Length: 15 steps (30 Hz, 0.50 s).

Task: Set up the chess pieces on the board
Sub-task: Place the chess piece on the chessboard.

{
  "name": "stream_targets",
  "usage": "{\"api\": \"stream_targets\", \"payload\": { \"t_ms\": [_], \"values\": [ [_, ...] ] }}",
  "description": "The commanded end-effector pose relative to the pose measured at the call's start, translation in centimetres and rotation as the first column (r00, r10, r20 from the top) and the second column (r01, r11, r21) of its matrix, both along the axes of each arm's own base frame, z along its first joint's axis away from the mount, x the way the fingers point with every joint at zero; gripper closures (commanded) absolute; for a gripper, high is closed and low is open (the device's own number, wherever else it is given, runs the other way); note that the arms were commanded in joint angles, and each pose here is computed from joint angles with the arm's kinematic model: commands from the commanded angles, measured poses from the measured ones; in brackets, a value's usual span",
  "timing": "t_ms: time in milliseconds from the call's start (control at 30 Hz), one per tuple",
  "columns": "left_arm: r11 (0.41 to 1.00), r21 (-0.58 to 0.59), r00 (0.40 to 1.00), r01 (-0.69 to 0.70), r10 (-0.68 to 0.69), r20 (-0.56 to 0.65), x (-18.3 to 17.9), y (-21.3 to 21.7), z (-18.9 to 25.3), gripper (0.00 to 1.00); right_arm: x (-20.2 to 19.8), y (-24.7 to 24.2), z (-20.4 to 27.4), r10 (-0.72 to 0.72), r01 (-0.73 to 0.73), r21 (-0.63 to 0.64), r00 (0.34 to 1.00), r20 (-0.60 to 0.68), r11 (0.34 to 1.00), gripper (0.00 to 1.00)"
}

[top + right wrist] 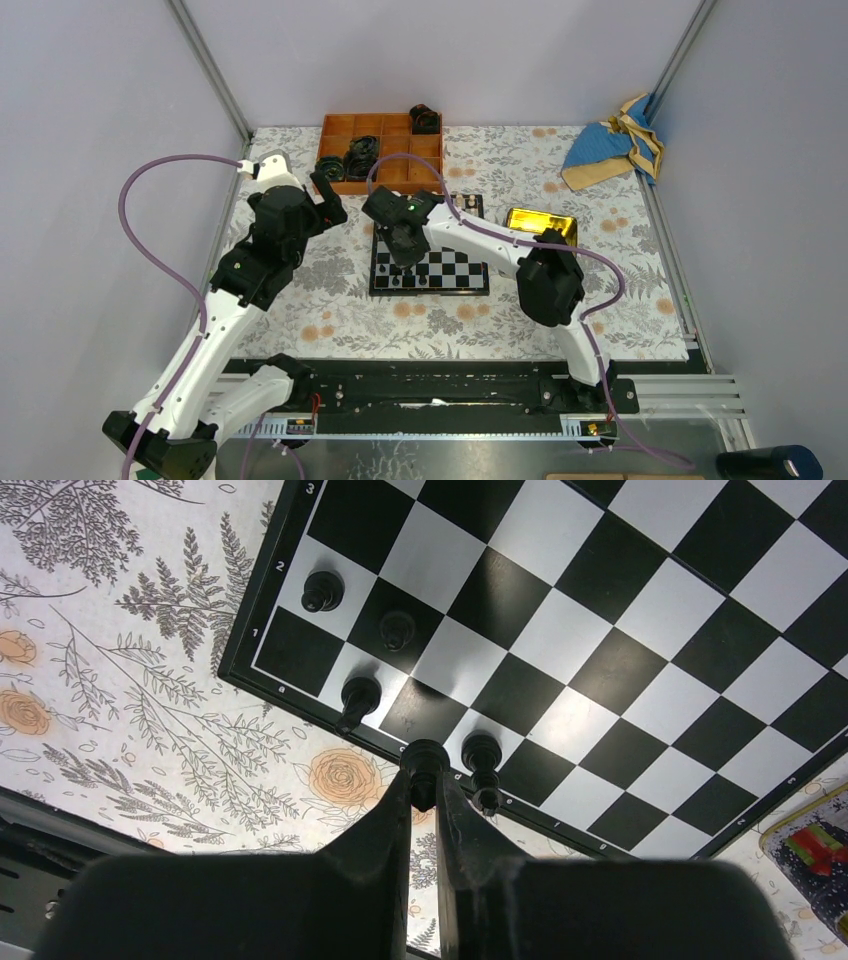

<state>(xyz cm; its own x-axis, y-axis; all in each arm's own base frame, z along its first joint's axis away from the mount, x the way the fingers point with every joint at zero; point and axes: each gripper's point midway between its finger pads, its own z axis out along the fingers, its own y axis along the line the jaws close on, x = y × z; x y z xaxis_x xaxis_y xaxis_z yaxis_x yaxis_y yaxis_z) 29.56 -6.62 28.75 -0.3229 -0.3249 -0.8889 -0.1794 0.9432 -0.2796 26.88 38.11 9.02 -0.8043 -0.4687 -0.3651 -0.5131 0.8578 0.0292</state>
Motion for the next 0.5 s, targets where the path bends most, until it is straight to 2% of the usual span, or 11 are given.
{"api": "stream_targets", "payload": {
  "t_ms": [0, 467],
  "values": [
    [1.000, -0.002, 1.000, -0.026, 0.026, 0.009, 0.1, 0.5, 0.1, 0.01, -0.2, 1.3, 0.3, 0.038, -0.038, 0.023, 0.999, 0.003, 0.999, 1.00],
    [1.000, 0.006, 1.000, -0.025, 0.025, -0.004, 0.3, 0.4, -0.3, 0.01, -0.4, 1.3, -1.7, 0.046, -0.046, 0.004, 0.999, -0.022, 0.999, 1.00]
  ]
}}
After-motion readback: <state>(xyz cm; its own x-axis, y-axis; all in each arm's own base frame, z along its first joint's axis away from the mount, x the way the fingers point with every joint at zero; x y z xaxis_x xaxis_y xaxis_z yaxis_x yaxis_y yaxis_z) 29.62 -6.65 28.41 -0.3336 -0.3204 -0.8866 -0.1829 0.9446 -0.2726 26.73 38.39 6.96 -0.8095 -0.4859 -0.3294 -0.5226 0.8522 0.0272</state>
